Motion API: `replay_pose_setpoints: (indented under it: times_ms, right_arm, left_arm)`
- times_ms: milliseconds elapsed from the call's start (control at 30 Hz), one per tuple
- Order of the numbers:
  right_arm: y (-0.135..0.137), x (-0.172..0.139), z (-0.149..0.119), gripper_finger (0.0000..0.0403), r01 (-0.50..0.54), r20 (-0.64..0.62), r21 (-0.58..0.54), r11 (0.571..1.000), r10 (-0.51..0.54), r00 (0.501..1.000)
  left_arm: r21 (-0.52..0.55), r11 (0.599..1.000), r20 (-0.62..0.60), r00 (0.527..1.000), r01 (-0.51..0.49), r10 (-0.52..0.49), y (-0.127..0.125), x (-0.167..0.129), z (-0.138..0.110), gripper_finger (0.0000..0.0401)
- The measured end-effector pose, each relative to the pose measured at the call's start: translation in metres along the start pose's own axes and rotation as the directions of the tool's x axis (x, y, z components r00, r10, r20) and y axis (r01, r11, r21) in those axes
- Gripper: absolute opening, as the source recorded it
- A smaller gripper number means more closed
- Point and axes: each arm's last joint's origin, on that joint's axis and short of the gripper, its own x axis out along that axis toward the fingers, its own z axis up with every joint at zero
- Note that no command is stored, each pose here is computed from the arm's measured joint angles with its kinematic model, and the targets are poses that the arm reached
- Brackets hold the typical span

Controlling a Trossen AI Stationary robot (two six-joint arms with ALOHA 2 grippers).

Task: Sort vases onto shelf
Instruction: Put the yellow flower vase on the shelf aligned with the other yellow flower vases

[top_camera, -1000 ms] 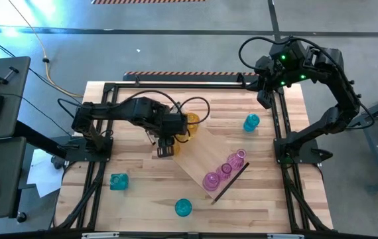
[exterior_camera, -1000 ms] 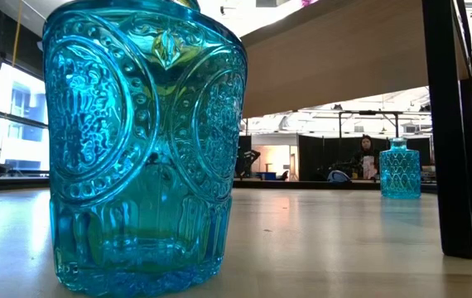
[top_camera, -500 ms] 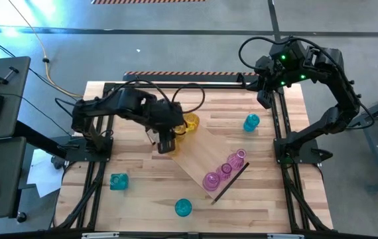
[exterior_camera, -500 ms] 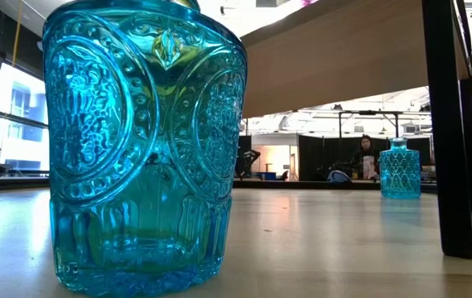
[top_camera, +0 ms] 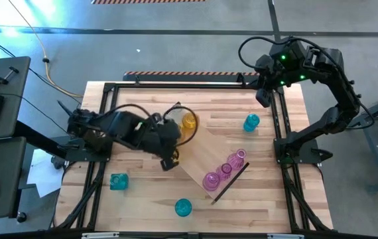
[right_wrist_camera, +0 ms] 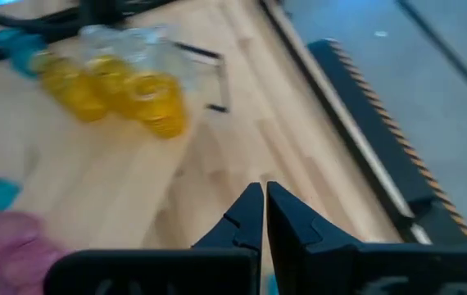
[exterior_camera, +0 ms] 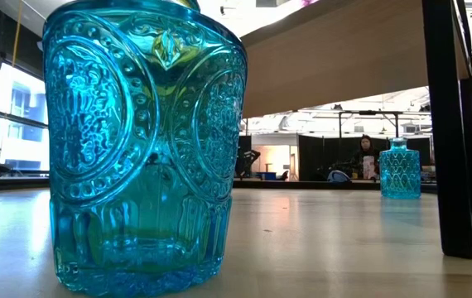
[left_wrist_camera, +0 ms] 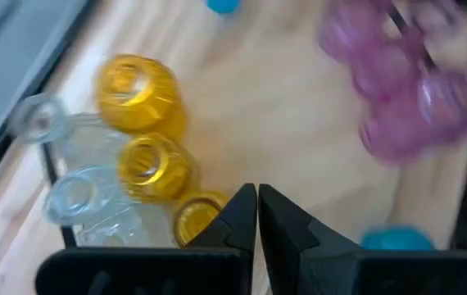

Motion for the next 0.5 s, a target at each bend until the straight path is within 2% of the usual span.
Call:
replay_pose_setpoints:
  times_ms: [100,267,333,500]
  right_arm:
    - [-0.003,-0.001,0.0,0.0,0.09,0.002,0.022,0.996,-0.09,0.996]
    - [-0.005,-0.012,-0.006,0.0,0.189,0.03,0.005,0.982,-0.189,0.981]
    - [-0.004,-0.018,-0.008,0.0,0.192,0.045,-0.004,0.981,-0.191,0.981]
    - [-0.003,-0.038,-0.019,0.0,0.193,0.097,-0.017,0.981,-0.19,0.977]
  left_arm:
    - [-0.153,0.986,0.073,0.995,-0.062,0.074,-0.007,-0.005,-0.005,0.0005]
    - [-0.35,0.93,0.169,0.969,-0.115,0.183,-0.02,-0.013,-0.016,0.0002]
    - [-0.389,0.913,0.172,0.964,-0.123,0.203,-0.029,-0.01,-0.022,0.0001]
    - [-0.395,0.903,0.111,0.967,-0.171,0.231,-0.052,0.014,-0.046,0.0]
